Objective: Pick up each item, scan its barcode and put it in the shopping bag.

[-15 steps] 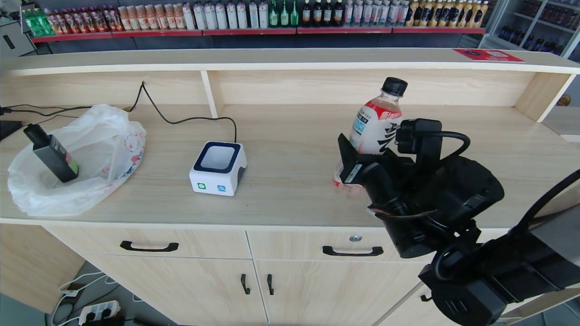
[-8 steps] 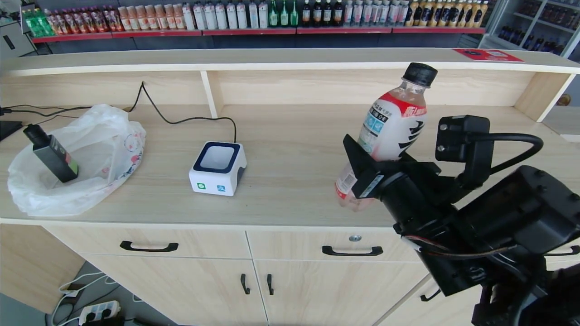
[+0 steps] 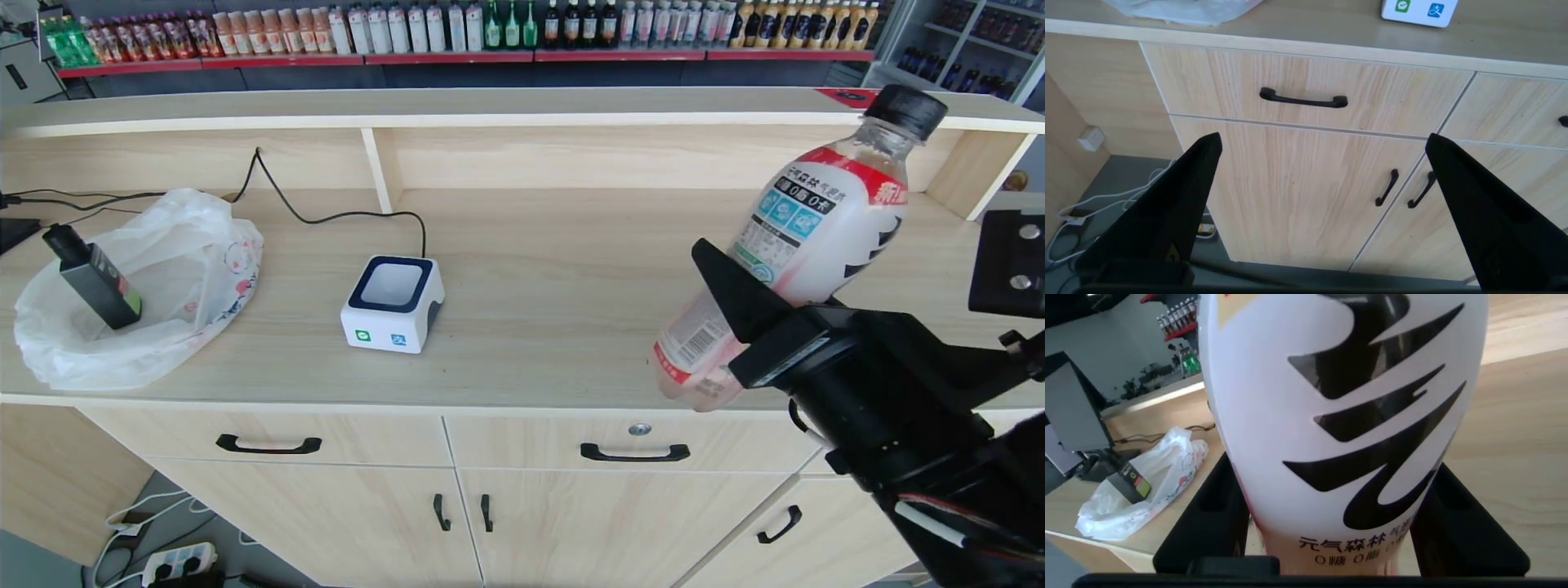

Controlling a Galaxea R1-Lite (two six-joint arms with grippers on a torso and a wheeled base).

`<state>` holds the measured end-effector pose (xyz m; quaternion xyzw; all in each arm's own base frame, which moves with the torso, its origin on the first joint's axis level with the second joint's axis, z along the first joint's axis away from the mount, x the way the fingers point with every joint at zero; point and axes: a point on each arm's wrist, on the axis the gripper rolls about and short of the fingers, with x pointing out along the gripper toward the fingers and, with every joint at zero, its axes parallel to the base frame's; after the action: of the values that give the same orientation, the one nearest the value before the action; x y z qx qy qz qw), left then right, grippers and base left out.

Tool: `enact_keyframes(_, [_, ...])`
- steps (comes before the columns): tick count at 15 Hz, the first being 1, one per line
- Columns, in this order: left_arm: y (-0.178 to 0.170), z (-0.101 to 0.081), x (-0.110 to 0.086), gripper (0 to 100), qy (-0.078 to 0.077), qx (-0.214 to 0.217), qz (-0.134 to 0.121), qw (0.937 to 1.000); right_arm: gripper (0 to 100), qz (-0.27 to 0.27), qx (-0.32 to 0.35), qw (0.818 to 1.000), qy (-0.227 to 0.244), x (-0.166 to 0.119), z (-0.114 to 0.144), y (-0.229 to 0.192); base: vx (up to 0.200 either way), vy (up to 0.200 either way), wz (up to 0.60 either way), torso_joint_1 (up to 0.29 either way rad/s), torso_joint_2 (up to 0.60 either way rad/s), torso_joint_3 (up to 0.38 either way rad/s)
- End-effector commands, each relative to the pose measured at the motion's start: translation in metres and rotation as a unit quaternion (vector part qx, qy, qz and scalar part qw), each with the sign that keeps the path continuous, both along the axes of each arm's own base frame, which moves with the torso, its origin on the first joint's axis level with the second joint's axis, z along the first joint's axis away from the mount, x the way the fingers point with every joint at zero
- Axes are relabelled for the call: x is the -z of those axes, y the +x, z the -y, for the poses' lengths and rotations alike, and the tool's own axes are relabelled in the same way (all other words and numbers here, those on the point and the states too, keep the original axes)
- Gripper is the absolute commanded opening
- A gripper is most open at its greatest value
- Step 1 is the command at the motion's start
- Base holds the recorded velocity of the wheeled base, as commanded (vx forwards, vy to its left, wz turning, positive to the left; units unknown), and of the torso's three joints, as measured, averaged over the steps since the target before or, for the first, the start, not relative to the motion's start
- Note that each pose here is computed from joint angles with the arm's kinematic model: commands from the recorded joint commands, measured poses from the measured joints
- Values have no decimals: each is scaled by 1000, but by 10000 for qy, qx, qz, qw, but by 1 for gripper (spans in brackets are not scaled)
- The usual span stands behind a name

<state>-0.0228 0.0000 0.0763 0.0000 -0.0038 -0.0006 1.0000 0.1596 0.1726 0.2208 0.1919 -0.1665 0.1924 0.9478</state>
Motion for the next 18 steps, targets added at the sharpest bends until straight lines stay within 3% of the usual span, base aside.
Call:
enact_keyframes(1, [0, 0, 0, 100, 0, 1, -8, 10000, 0, 119, -230, 9994, 217, -9, 14, -22, 0, 0, 0, 0, 0, 0])
enact_keyframes(5, [0, 0, 0, 100, 0, 1, -8, 10000, 0, 200, -1059, 9938, 274, -8, 20, -57, 0, 0, 0, 0, 0, 0])
enact_keyframes(8, [0, 0, 0, 100, 0, 1, -8, 10000, 0, 403, -1890, 9810, 195, -7, 23, -63, 0, 0, 0, 0, 0, 0])
enact_keyframes(11, [0, 0, 0, 100, 0, 1, -8, 10000, 0, 325, -2312, 9721, 243, -3, 22, -64, 0, 0, 0, 0, 0, 0])
enact_keyframes(15, [0, 0, 0, 100, 0, 1, -8, 10000, 0, -31, -2507, 9673, 374, 4, 2, -52, 0, 0, 0, 0, 0, 0])
enact_keyframes(18, [0, 0, 0, 100, 0, 1, -8, 10000, 0, 135, -2836, 9577, 479, -6, -20, -41, 0, 0, 0, 0, 0, 0])
